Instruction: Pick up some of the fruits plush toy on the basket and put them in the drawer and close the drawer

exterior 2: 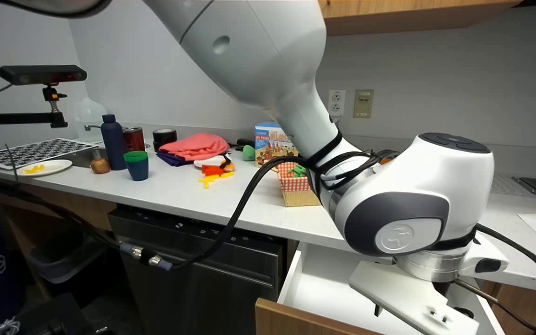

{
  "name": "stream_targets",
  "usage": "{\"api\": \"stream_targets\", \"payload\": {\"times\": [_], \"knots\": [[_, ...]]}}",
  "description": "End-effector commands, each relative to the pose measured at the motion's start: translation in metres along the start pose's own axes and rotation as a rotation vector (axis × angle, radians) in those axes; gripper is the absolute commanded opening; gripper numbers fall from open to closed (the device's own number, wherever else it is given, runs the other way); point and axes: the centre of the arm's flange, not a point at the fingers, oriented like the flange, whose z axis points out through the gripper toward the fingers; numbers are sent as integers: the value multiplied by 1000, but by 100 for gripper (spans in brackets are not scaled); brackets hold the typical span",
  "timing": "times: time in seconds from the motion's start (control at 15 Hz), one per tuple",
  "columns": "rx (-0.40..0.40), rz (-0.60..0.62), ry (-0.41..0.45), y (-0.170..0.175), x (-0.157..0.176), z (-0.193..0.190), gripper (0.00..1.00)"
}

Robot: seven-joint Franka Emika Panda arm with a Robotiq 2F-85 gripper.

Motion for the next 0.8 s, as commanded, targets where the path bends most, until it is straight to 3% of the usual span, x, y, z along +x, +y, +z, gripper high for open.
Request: {"api": "stream_targets", "payload": {"times": [0.0, 0.33, 0.73], "knots": [[-74, 12, -111, 18, -19, -10, 100], [-131, 68, -280, 40, -36, 2, 100], [-159, 41, -280, 39, -37, -12, 100]]}}
